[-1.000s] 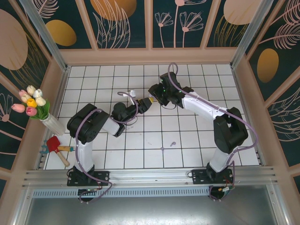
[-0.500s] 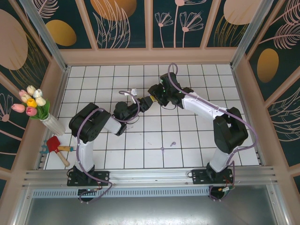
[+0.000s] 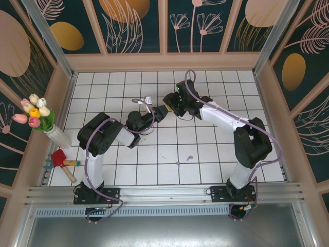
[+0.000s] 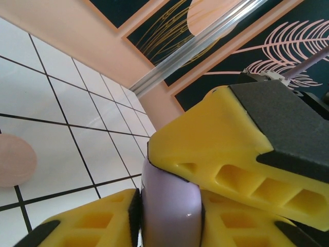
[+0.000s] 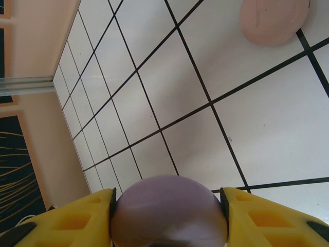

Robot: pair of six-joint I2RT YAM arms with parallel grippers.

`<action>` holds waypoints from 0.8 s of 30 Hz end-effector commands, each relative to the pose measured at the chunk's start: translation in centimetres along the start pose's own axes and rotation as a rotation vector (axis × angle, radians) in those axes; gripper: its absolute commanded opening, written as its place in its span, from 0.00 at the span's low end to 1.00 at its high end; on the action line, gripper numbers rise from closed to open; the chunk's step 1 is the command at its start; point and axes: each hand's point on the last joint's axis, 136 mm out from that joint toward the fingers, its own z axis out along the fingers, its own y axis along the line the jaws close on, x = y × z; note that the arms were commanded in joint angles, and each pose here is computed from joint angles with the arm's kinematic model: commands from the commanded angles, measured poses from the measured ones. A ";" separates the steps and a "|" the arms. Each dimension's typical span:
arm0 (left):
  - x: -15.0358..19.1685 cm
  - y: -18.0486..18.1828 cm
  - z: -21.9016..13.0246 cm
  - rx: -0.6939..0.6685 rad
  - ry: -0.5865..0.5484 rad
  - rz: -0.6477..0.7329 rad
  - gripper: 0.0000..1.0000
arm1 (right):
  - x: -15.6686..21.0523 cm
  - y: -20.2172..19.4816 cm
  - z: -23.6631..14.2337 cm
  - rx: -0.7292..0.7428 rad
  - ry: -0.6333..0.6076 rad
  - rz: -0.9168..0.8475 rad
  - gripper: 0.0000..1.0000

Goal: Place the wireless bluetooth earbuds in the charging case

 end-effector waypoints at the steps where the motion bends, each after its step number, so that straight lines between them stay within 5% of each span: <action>1: -0.5 0.1 0.3 0.013 -0.031 0.002 0.28 | 0.3 1.4 -1.3 -0.063 0.009 0.005 0.40; 12: -0.7 -0.4 0.3 0.027 -0.038 0.001 0.11 | 0.2 2.0 -1.8 -0.083 0.007 0.006 0.41; 18: -0.7 -1.4 -0.1 0.052 -0.021 0.008 0.05 | -2.2 3.3 -3.6 -0.125 -0.048 -0.007 0.63; 24: -0.1 -4.3 -1.1 0.095 0.077 0.096 0.02 | -5.7 4.5 -9.3 -0.201 -0.178 -0.132 0.67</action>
